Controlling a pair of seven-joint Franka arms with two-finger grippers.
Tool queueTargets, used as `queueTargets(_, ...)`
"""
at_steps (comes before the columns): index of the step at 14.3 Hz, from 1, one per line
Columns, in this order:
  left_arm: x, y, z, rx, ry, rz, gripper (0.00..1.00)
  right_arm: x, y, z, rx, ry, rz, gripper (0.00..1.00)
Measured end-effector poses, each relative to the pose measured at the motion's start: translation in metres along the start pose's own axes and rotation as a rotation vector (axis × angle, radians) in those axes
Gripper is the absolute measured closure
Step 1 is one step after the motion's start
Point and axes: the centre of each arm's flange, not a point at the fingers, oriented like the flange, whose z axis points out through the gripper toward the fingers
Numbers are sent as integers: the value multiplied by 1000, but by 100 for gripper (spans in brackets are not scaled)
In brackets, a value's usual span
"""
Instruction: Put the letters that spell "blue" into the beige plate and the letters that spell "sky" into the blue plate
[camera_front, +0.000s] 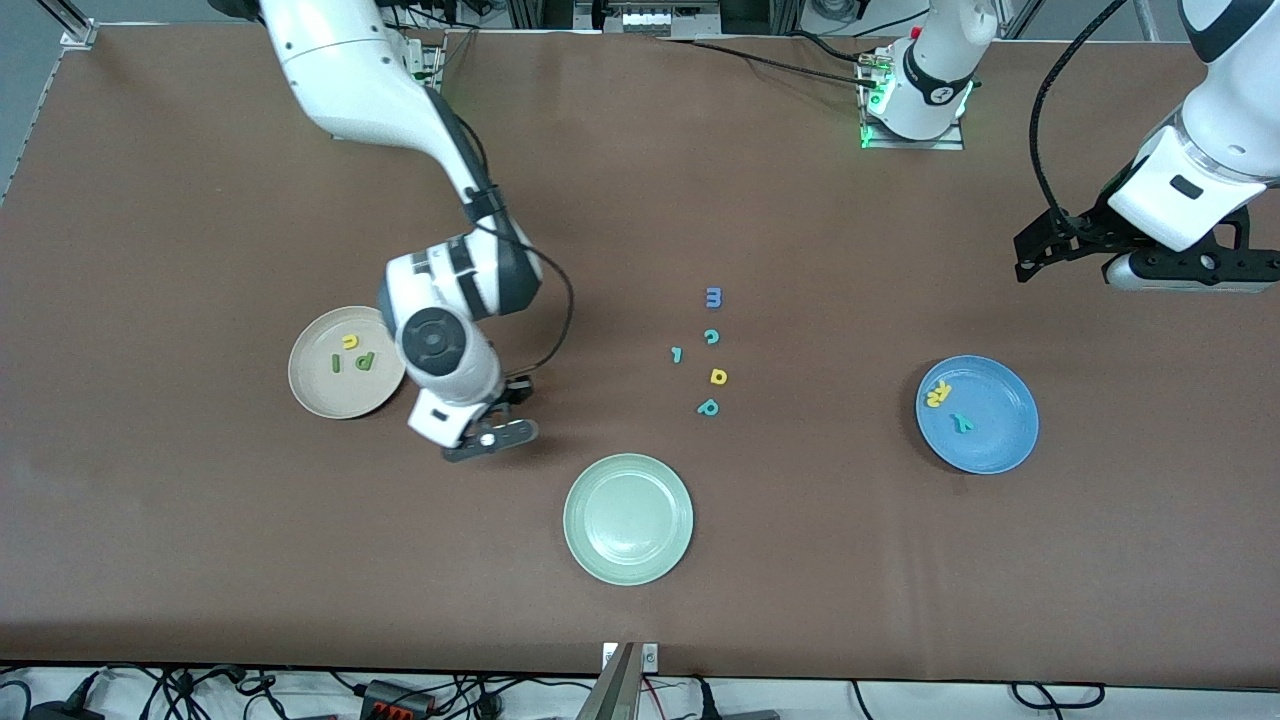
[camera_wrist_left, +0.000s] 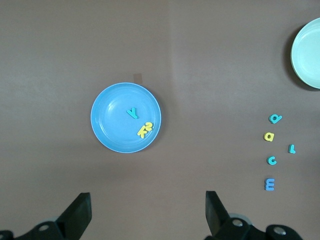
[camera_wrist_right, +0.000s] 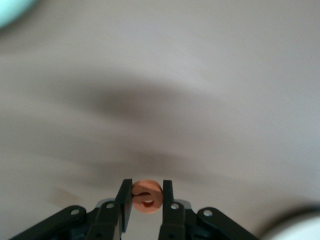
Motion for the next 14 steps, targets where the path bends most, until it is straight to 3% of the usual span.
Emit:
queueTargets(3,0,-1,0,0,0,-1,0,-28,67,20,-33,-78,60,72)
queueTargets(8,0,-2,1,0,-3,-4,0,-73,129,29,-36,-227,114,72)
queueTargets(12,1,-6,3,1,-8,-10,0,-93,142,46,-35,-290,135,72)
queueTargets(14,2,-7,4,1,-12,-12,0,-98,143,53,-36,-297,138,72)
